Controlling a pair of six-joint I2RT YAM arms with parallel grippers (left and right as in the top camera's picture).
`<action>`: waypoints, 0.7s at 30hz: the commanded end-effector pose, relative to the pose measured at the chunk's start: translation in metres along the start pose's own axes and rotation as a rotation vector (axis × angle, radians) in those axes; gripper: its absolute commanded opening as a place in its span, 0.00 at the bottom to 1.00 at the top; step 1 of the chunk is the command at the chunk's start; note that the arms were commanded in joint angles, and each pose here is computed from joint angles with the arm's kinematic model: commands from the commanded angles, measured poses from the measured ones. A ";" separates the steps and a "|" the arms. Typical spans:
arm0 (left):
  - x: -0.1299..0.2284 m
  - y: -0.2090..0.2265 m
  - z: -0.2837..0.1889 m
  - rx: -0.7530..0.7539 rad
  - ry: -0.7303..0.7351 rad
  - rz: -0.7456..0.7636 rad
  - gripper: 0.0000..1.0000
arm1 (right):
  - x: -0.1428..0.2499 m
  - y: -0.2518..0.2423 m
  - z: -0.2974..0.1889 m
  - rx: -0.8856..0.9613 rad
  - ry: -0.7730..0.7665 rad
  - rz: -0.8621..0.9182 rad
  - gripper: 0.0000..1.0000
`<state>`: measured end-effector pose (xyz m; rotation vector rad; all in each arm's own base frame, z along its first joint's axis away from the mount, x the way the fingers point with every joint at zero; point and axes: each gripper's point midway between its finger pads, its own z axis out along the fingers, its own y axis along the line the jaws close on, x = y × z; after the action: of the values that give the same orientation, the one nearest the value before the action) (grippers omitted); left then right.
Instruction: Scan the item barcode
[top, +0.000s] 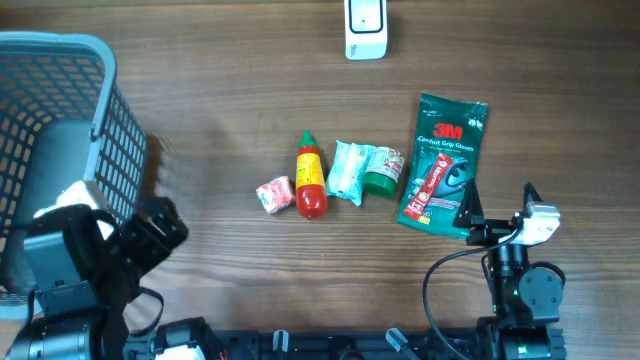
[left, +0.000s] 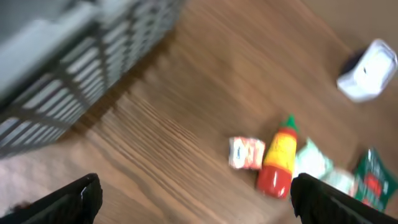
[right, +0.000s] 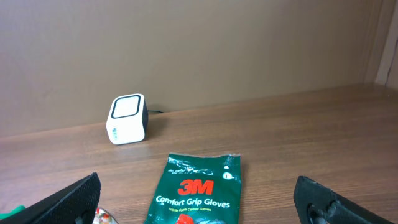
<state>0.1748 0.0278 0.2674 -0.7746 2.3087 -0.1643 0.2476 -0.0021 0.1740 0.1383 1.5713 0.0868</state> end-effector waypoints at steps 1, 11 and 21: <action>0.001 0.003 -0.002 -0.008 -0.007 0.161 1.00 | -0.001 0.003 0.000 -0.017 -0.004 -0.012 1.00; 0.015 -0.020 -0.004 0.139 0.046 0.405 1.00 | -0.001 0.003 0.000 -0.017 -0.004 -0.012 1.00; 0.018 -0.032 -0.006 0.214 0.046 0.473 1.00 | 0.001 0.010 0.000 -0.059 0.011 0.228 1.00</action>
<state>0.1762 -0.0037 0.2686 -0.1701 2.4162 -0.1894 0.2477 0.0003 0.1740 0.1582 1.5702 0.1287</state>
